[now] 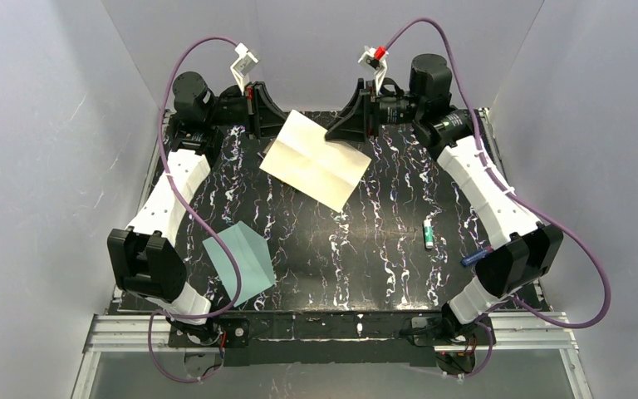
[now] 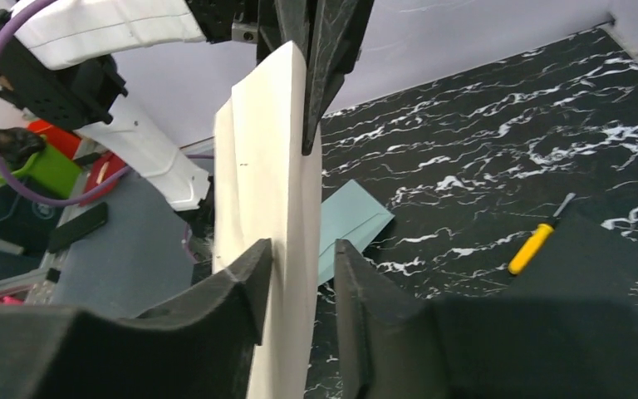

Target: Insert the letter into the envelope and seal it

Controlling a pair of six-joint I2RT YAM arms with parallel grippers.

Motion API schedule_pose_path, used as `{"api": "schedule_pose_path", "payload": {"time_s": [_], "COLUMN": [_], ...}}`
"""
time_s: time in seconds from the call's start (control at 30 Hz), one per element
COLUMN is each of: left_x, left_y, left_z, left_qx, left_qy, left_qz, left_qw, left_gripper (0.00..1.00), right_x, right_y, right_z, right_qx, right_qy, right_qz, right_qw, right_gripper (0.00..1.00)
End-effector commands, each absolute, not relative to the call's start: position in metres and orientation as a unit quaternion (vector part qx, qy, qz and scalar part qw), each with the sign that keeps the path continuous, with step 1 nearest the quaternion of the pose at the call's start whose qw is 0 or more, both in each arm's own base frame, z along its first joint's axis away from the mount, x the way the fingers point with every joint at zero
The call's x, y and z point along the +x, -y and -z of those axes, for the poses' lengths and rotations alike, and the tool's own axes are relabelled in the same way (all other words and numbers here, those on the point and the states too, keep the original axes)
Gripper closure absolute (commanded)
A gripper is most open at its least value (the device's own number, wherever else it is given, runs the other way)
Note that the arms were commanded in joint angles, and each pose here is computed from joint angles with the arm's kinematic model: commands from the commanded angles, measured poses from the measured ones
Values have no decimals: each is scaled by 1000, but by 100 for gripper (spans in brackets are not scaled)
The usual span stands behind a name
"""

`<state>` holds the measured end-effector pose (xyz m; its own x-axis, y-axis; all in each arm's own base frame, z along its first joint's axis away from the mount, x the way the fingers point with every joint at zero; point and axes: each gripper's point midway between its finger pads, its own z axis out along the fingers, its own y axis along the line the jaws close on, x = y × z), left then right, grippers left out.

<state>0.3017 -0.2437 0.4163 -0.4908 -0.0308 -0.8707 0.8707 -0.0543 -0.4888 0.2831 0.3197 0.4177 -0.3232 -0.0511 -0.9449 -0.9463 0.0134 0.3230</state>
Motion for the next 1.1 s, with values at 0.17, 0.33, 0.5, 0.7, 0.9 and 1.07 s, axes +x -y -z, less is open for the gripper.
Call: {"api": "schedule_pose_path", "payload": {"time_s": [0.17,0.33,0.5,0.7,0.9,1.07], "left_x": [293,294,299,325,384,403], "left_y": [241,242,239,217,158,136], "left_z": [-424,-426,-436,-438,-406,-374], "left_qx": [389,385,377,312,137,32], "left_qy": [-570,-571,-566,-587,-663,-727], "left_qz": [625,624,609,581,490,442], "left_qw": [365,369,408,470,549,525], "left_gripper": [100,100,100,49,13,9], "right_x": [270,272,278,299,358,394], "right_y": [-319,-320,-320,-312,-272,-230], "right_z": [-424,-426,-433,-456,-464,-475], "right_qx": [-434,-429,-419,-388,-260,-115], "right_qy": [-566,-569,-574,-581,-643,-673], "right_qz": [-588,-585,-566,-513,-383,-305], "right_qw": [381,387,418,498,610,664], "right_gripper": [66,80,99,99,99,99]}}
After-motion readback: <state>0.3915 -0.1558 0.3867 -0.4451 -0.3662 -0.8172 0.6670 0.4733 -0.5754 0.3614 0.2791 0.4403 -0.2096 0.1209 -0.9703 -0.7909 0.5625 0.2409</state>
